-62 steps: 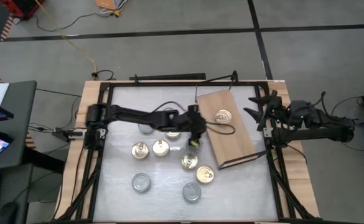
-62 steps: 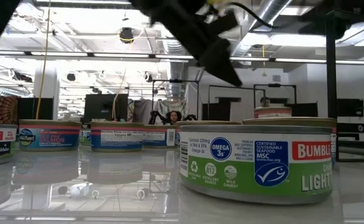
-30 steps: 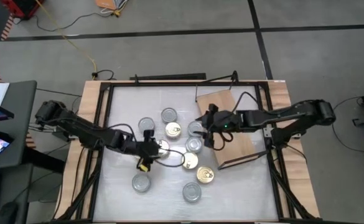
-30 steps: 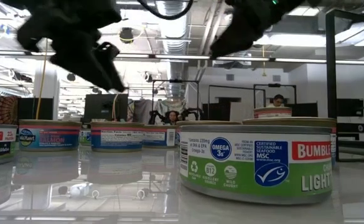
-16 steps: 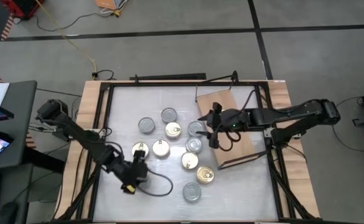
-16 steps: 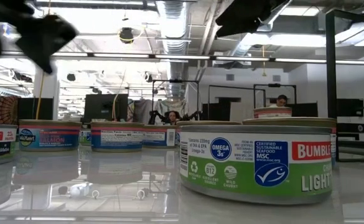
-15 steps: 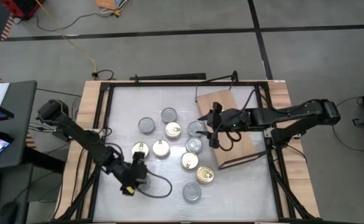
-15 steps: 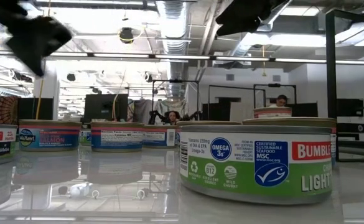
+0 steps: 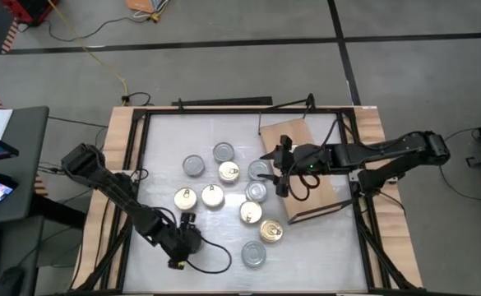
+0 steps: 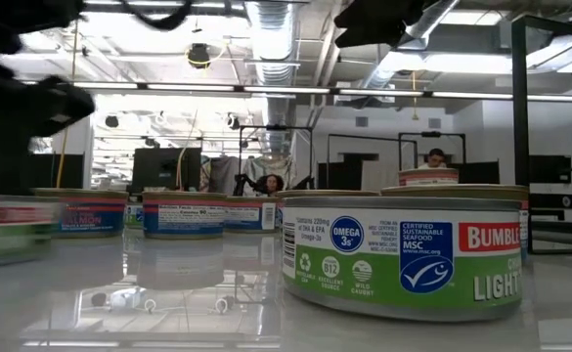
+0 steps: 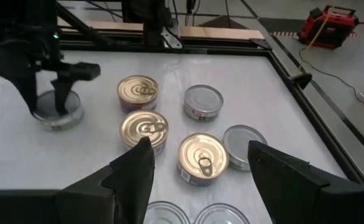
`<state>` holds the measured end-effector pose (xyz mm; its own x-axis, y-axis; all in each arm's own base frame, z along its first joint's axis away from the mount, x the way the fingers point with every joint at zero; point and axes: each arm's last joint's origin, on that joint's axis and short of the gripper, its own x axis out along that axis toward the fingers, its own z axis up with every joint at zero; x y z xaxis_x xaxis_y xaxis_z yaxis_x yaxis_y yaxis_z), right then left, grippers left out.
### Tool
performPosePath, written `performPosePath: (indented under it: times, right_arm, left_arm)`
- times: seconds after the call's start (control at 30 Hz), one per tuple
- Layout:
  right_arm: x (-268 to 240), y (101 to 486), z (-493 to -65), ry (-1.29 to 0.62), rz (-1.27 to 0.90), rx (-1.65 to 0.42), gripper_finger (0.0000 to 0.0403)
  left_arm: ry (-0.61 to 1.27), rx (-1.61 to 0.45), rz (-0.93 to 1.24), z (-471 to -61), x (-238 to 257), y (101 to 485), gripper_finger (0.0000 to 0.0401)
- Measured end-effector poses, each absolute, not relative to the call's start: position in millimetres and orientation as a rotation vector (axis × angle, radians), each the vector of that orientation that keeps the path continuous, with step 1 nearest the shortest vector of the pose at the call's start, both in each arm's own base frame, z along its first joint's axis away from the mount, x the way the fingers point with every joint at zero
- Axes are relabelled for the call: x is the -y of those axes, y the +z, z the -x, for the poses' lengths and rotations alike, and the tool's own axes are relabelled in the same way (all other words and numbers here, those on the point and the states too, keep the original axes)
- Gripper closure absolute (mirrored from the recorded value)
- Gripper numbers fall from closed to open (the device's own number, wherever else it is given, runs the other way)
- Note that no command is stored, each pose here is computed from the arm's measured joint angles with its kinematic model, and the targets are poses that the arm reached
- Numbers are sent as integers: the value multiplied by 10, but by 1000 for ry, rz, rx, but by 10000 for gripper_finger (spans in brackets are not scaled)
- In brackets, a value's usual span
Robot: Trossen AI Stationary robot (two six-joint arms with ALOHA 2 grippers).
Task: Stack canned seafood by type on shelf
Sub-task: Put the green tuna can on the shelf
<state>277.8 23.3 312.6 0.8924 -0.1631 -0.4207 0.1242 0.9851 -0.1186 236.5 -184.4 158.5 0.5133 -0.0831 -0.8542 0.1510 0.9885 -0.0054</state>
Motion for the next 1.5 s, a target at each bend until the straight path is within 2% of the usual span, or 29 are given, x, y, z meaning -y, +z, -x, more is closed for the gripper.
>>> performPosePath:
  times: [0.23, 0.37, 0.5, 0.63, 0.77, 0.93, 1.07, 1.2, 1.5]
  right_arm:
    - [-359, 3124, -2764, -106, 95, -443, 120]
    - [-425, 3110, -2747, -85, 99, -457, 120]
    - [-447, 3091, -2714, -134, 114, -484, 120]
    - [-427, 3107, -2679, -196, 111, -485, 120]
    - [-428, 3142, -2648, -209, 97, -468, 120]
    - [-432, 3139, -2651, -209, 97, -469, 120]
    - [-445, 3139, -2648, -209, 96, -468, 120]
    - [-465, 3139, -2645, -201, 99, -467, 120]
    - [-461, 3140, -2646, -202, 102, -467, 120]
  left_arm:
    - [69, -794, -363, -2638, 1662, 1559, 191]
    - [181, -754, -415, -2673, 1538, 1676, 191]
    - [179, -672, -372, -2667, 1555, 2076, 191]
    - [98, -684, -347, -2590, 1608, 2227, 191]
    - [64, -744, -406, -2544, 1729, 2070, 191]
    - [133, -797, -547, -2581, 1795, 1764, 191]
    - [119, -857, -609, -2599, 1796, 1615, 191]
    - [68, -909, -614, -2600, 1810, 1527, 191]
    - [81, -947, -648, -2592, 1751, 1513, 201]
